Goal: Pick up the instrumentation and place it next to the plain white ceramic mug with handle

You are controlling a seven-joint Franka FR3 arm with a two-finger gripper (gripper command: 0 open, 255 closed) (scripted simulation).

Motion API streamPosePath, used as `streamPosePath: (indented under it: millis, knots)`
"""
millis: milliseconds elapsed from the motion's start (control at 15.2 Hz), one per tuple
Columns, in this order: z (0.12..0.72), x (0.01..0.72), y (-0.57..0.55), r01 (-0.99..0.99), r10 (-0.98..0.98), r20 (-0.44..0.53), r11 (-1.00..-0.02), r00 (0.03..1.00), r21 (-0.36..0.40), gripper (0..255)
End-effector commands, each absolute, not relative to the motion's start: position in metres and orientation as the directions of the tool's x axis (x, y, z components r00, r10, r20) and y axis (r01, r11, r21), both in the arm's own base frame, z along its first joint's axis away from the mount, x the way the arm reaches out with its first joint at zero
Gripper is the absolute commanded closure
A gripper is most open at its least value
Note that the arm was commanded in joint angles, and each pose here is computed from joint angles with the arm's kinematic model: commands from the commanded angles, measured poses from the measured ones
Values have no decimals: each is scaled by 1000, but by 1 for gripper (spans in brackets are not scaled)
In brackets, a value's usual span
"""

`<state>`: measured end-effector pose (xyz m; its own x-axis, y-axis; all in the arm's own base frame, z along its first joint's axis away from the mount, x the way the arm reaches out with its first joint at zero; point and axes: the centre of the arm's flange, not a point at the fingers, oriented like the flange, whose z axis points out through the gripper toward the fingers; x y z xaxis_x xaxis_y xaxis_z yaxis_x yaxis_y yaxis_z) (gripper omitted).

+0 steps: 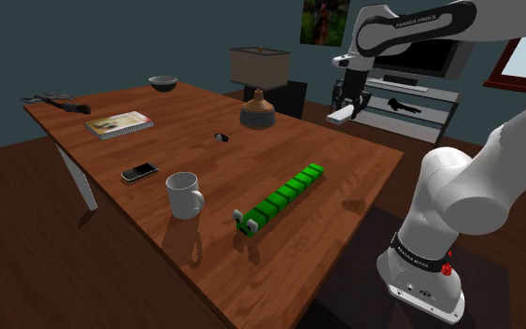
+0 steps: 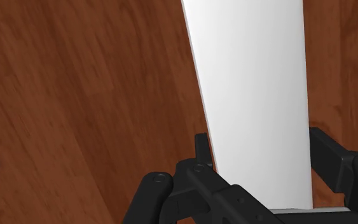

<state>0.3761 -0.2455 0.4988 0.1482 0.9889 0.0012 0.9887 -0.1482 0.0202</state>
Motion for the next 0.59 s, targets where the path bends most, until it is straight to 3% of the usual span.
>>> streamPosePath:
  millis: [0, 528]
  knots:
    - [502, 384, -227, 989, 989, 1, -148, 148, 20, 255]
    - [502, 432, -133, 989, 989, 1, -148, 148, 20, 255]
